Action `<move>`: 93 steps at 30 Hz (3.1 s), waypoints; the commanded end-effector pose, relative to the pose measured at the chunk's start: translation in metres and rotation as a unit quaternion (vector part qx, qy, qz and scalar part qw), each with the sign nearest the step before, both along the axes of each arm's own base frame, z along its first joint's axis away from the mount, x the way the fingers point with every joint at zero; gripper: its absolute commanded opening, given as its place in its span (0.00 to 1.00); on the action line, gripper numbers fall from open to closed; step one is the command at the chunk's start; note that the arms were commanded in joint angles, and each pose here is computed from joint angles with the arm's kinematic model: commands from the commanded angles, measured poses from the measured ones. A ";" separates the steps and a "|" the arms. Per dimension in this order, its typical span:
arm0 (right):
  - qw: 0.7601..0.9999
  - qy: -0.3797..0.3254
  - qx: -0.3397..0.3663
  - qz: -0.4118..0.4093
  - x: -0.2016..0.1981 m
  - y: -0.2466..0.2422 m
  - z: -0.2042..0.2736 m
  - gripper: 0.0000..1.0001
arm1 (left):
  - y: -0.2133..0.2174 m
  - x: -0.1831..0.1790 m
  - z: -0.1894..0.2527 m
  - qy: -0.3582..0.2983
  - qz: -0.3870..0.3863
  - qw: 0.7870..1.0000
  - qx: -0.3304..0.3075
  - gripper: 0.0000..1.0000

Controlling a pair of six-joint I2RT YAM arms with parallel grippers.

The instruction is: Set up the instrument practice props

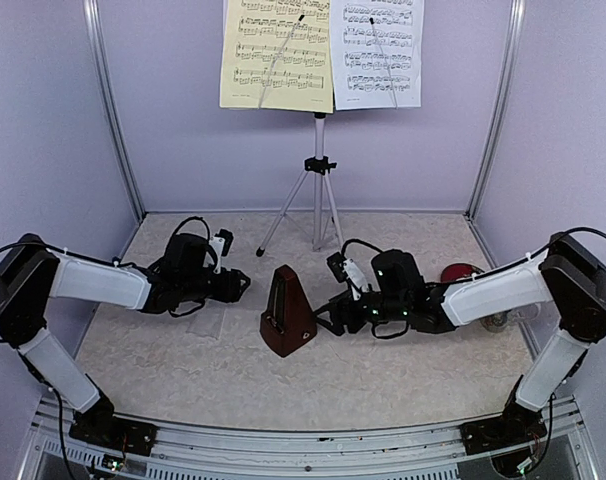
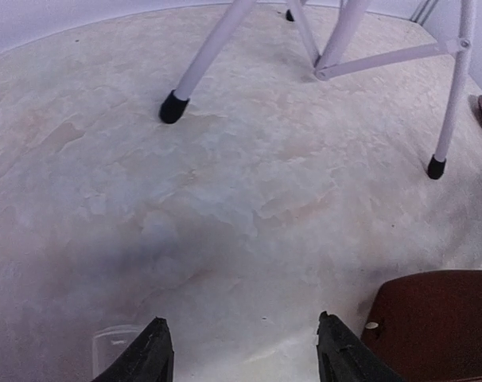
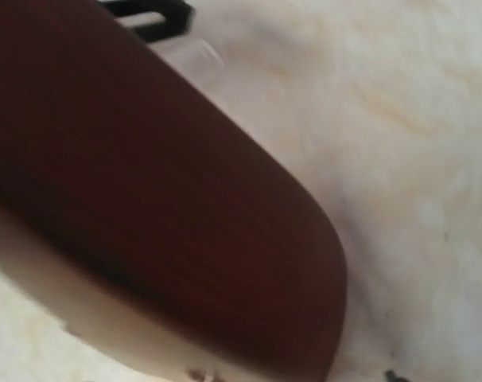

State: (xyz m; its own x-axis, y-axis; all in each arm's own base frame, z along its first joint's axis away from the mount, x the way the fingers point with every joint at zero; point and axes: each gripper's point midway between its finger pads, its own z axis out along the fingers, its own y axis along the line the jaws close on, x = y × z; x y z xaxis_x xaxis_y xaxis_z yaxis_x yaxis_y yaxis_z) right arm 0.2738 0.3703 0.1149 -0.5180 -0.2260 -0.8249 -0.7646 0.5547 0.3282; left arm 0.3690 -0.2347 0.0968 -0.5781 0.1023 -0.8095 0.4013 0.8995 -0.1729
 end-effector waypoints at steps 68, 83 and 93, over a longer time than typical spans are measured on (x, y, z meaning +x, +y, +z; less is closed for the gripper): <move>0.994 -0.040 0.096 0.025 0.035 0.049 0.076 0.89 | -0.052 -0.051 0.029 -0.083 -0.096 0.985 -0.121 0.65; 0.996 -0.043 0.074 0.029 0.035 0.061 0.066 0.78 | -0.054 -0.052 0.026 -0.081 -0.096 0.985 -0.120 0.65; 0.996 -0.042 0.073 0.025 0.035 0.060 0.064 0.58 | -0.054 -0.053 0.026 -0.081 -0.096 0.985 -0.118 0.65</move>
State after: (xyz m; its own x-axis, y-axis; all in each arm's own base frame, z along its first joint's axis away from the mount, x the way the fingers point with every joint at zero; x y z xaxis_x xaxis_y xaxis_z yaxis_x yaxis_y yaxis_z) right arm 0.3074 0.4258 0.1791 -0.4397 -0.1228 -0.8897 -0.8198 0.4594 0.3418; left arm 0.3116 -0.2832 0.1124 -0.4607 0.0045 -0.8875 0.5878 0.7508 -0.3013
